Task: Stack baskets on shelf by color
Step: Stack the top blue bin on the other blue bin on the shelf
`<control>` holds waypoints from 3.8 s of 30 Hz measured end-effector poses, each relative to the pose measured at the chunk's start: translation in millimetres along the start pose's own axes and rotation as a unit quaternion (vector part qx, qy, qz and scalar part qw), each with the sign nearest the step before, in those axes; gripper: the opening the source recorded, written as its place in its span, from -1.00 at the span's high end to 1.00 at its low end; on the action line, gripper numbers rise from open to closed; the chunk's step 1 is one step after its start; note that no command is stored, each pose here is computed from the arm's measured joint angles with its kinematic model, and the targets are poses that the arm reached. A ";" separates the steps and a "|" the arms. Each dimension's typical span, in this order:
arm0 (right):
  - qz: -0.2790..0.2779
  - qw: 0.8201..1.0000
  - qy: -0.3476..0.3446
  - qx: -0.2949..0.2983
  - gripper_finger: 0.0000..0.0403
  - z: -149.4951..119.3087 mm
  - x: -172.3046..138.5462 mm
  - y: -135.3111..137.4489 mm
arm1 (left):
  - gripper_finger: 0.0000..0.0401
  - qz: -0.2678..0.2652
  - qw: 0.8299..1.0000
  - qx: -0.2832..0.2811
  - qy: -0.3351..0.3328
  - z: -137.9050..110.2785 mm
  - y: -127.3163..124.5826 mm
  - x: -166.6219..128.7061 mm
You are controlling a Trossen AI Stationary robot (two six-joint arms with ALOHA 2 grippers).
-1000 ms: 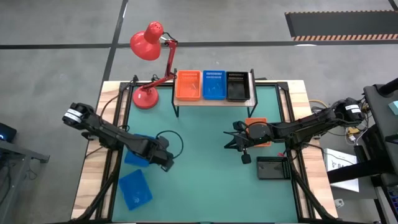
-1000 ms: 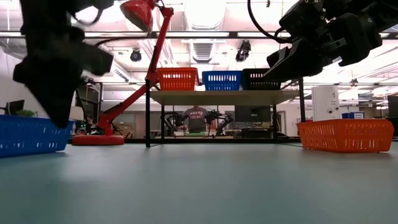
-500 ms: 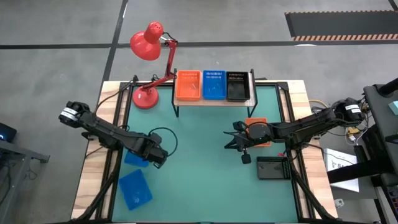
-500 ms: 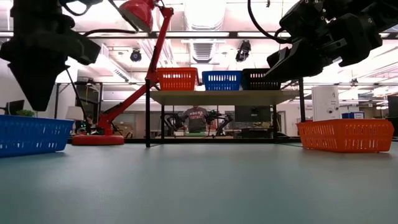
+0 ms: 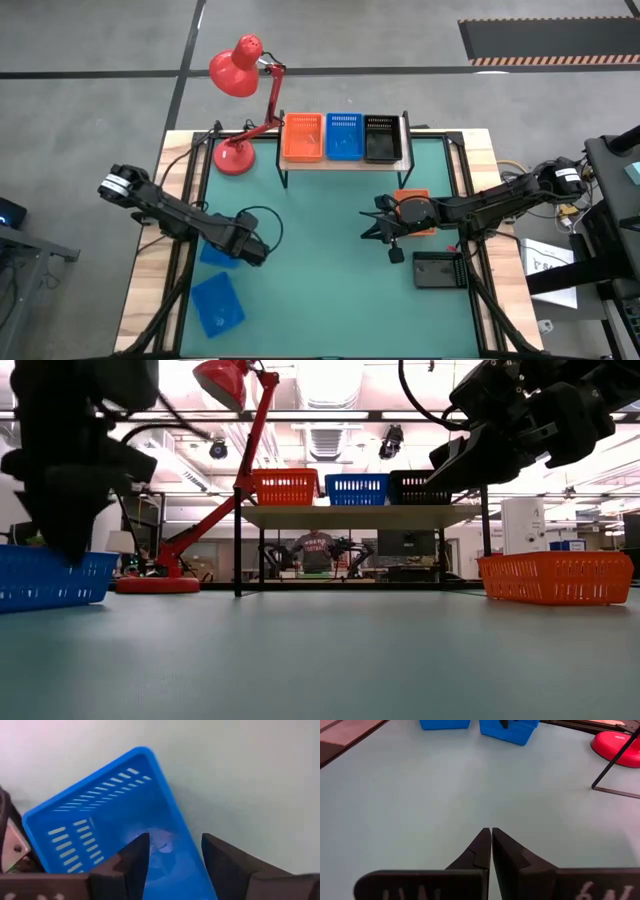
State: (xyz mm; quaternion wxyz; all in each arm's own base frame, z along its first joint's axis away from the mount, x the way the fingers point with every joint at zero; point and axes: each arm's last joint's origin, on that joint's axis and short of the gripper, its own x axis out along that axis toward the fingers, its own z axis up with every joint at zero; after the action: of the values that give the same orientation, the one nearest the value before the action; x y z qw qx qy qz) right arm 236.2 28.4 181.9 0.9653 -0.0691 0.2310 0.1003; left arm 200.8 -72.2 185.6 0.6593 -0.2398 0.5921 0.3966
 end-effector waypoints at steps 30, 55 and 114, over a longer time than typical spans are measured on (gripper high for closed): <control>0.075 0.990 -0.097 -0.072 0.36 60.6 6.2 19.2 | 1.00 -0.286 0.817 0.434 -0.249 -6.9 -80.0 -61.1; 0.212 0.970 0.013 -0.117 0.03 107.4 133.7 -1.9 | 1.00 -0.283 0.771 0.494 -0.285 -7.1 -83.2 -61.4; 0.113 0.975 0.139 -0.130 0.96 141.6 66.4 33.1 | 0.57 -0.207 0.651 0.432 -0.588 2.4 -4.7 -100.6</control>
State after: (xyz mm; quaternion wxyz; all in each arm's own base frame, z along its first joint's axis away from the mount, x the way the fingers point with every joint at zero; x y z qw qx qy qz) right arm 347.9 96.7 273.6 0.8888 -0.1811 0.3546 0.2272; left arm 207.6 -97.0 282.9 0.9635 0.2393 0.1194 0.0066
